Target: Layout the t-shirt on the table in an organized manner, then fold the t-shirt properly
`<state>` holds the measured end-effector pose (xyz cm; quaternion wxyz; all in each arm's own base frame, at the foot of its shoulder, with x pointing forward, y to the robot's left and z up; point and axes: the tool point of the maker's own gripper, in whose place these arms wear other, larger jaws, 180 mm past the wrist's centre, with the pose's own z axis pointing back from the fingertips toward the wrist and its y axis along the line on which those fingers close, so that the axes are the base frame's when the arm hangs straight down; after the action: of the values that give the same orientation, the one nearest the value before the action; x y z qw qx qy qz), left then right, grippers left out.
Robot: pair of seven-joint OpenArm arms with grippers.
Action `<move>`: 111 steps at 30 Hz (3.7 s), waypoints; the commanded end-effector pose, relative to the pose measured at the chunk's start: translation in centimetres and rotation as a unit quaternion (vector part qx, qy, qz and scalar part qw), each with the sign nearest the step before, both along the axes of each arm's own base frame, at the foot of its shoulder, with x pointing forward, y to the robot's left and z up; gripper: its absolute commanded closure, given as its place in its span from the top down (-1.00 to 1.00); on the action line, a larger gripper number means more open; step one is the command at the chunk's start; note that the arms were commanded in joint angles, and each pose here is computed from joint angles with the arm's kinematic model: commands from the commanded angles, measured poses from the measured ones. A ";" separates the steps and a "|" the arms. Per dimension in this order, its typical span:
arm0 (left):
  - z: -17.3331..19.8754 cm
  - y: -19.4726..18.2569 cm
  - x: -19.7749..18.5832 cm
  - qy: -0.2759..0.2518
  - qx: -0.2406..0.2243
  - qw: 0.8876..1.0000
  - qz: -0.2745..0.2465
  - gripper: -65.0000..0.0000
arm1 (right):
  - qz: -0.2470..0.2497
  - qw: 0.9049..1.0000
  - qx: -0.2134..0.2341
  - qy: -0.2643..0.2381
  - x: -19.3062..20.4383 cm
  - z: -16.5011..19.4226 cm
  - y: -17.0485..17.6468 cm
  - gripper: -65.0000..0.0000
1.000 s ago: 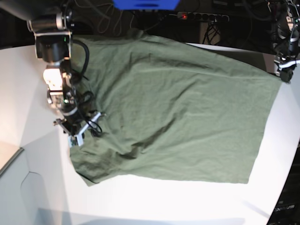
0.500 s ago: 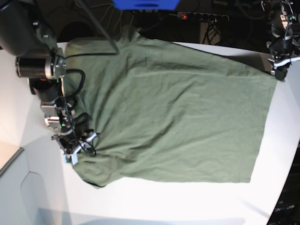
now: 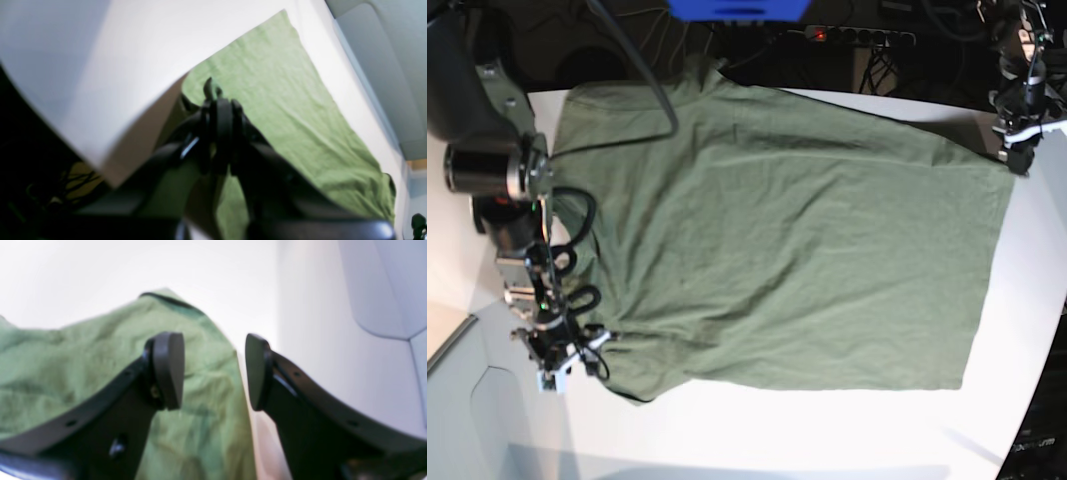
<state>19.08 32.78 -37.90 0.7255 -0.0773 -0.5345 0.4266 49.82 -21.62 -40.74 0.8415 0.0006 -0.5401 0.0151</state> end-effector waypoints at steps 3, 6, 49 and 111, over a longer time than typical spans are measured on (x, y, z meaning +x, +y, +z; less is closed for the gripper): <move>1.4 0.4 -0.2 -0.014 0.017 1.000 -0.004 -1.00 | 0.006 0.999 -0.009 -0.045 -0.5 1.3 0.3 -0.17; 1.4 0.6 -0.4 -0.011 0.021 1.000 -0.005 -1.00 | 0.029 0.995 -0.018 -0.098 -2.8 3.0 2.5 -0.21; 1.2 -1.6 2.5 -0.033 -0.002 0.999 -0.025 -1.00 | -0.030 0.997 -0.042 0.064 -12.2 -5.7 -4.3 -1.00; 2.5 -3.9 2.7 -0.042 0.001 0.997 -0.060 -1.00 | -0.020 0.974 -0.021 0.225 -35.0 -4.8 1.5 -1.00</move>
<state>21.70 28.56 -36.46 0.7350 -0.1268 -0.5444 0.3838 13.88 -20.51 -46.49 0.9491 -0.0335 -0.3133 0.0002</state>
